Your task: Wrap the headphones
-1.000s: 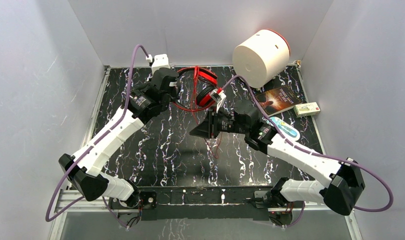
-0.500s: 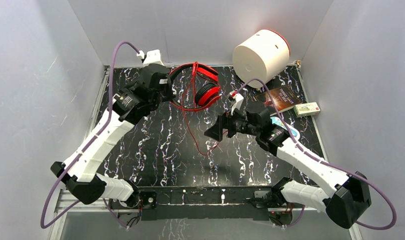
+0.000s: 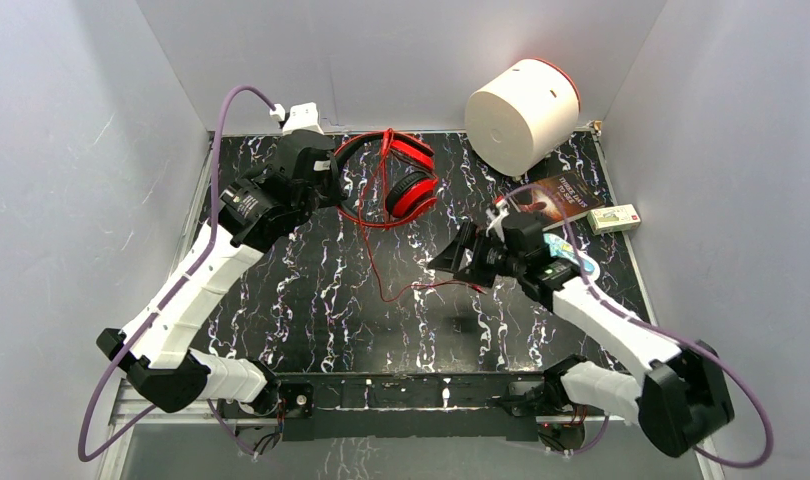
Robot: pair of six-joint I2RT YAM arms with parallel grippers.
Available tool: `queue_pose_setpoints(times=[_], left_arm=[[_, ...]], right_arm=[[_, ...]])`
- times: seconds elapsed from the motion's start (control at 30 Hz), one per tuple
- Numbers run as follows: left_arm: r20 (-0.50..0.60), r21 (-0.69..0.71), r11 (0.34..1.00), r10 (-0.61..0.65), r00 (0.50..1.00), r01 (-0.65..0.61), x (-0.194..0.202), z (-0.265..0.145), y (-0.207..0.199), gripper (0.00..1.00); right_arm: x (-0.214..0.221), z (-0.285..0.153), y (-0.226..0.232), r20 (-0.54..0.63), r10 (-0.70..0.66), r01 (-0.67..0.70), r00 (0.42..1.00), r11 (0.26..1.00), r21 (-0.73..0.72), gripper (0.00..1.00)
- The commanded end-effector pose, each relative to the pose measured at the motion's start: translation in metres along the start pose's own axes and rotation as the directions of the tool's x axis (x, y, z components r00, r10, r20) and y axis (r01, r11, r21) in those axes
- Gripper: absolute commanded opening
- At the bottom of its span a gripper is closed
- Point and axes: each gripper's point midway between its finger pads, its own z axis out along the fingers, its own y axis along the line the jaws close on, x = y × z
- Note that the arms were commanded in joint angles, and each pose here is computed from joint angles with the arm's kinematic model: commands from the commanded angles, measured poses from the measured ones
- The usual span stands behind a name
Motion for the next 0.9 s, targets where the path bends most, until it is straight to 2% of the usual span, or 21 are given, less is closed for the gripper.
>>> queue_pose_setpoints(times=[0.0, 0.17, 0.53, 0.67, 0.73, 0.77, 0.87], left_arm=[[0.084, 0.086, 0.993, -0.091, 0.992, 0.084, -0.029, -0.02, -0.01, 0.0], [0.079, 0.091, 0.992, -0.095, 0.992, 0.088, -0.027, -0.023, -0.009, 0.0], [0.085, 0.106, 0.99, -0.106, 0.991, 0.097, -0.029, -0.029, -0.008, 0.0], [0.075, 0.112, 0.99, -0.1, 0.992, 0.091, -0.026, -0.028, -0.01, 0.0], [0.069, 0.121, 0.989, -0.098, 0.993, 0.09, -0.024, -0.028, -0.011, 0.0], [0.067, 0.125, 0.988, -0.098, 0.993, 0.089, -0.024, -0.028, -0.012, 0.0], [0.063, 0.137, 0.987, -0.091, 0.994, 0.082, -0.023, -0.031, -0.012, 0.0]], right_arm=[[0.024, 0.027, -0.008, -0.084, 0.45, -0.448, 0.889, 0.893, 0.033, 0.99], [0.034, 0.052, -0.019, -0.062, 0.606, -0.601, 0.793, 0.795, 0.085, 0.95], [0.06, 0.12, -0.001, -0.114, 0.696, -0.682, 0.709, 0.718, 0.141, 0.87], [0.058, 0.142, 0.003, -0.099, 0.707, -0.694, 0.7, 0.707, 0.138, 0.82], [0.06, 0.15, 0.001, -0.099, 0.716, -0.701, 0.691, 0.698, 0.145, 0.72], [0.062, 0.151, 0.001, -0.104, 0.722, -0.708, 0.684, 0.691, 0.144, 0.6], [0.07, 0.15, -0.008, -0.097, 0.737, -0.723, 0.669, 0.675, 0.147, 0.38]])
